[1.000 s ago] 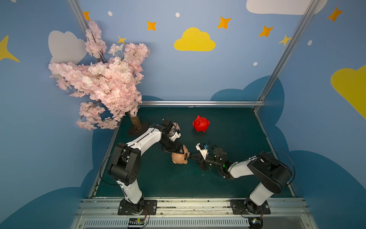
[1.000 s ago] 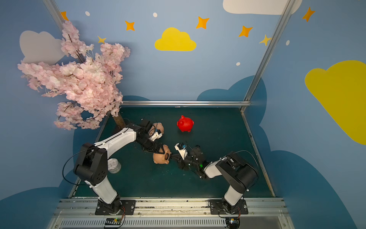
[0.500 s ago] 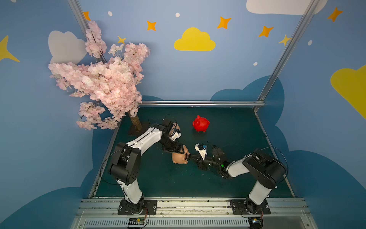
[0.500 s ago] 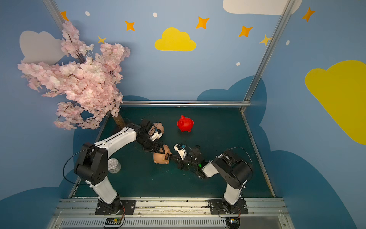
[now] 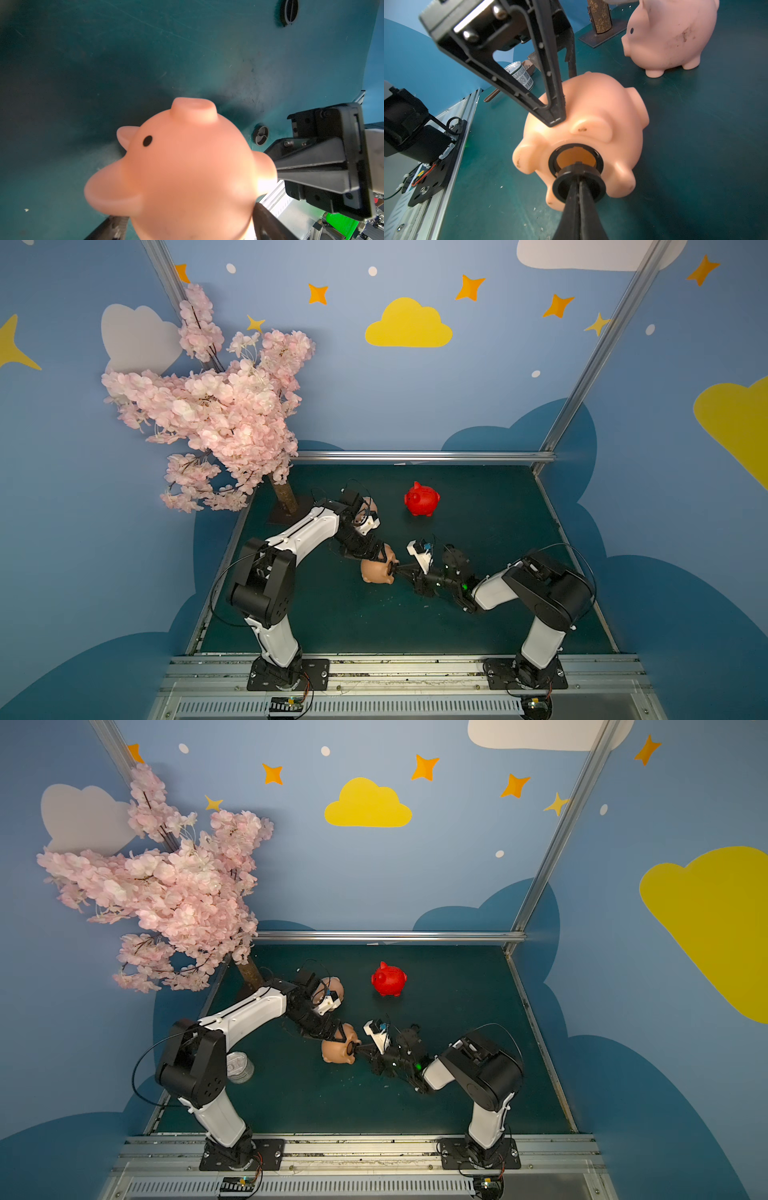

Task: Close piggy banks
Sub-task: Insert the knob into the piggy bank.

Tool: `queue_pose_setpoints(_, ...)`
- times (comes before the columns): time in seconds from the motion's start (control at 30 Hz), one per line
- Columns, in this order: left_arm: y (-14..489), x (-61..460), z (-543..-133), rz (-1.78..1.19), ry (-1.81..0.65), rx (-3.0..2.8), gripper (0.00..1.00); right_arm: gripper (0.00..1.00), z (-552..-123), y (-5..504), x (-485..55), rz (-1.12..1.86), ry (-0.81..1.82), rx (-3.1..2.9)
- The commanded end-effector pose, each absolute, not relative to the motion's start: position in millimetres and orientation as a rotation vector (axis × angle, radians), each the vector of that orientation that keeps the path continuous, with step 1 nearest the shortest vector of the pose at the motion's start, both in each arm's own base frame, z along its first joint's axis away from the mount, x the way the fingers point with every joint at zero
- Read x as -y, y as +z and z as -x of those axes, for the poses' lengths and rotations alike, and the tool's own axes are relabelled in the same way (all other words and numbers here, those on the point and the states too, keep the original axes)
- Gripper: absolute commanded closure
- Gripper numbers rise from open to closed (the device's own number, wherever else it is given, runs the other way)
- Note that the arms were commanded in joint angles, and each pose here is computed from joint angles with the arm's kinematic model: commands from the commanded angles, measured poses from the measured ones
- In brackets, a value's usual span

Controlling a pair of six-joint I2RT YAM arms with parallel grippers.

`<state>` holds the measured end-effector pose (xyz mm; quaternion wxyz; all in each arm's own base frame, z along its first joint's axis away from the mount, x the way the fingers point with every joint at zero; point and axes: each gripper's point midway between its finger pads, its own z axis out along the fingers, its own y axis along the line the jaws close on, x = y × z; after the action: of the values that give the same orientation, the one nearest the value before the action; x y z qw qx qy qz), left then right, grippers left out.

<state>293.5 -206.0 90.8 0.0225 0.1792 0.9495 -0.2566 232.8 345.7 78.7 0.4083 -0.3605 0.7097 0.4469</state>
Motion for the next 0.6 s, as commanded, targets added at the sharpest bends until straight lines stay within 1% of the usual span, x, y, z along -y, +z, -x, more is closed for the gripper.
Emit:
queue_pose_setpoints(0.0,84.4,208.3,-291.8,-0.580,-0.815,-2.958,0.10,1.00,-234.7,89.8,-354.2,0.907,1.163,-1.744)
queue_pose_setpoints(0.57,84.2,209.4,-292.2,-0.577,-0.823,-2.961,0.10,1.00,-234.0,84.8,-362.0,0.911,1.197,-1.758)
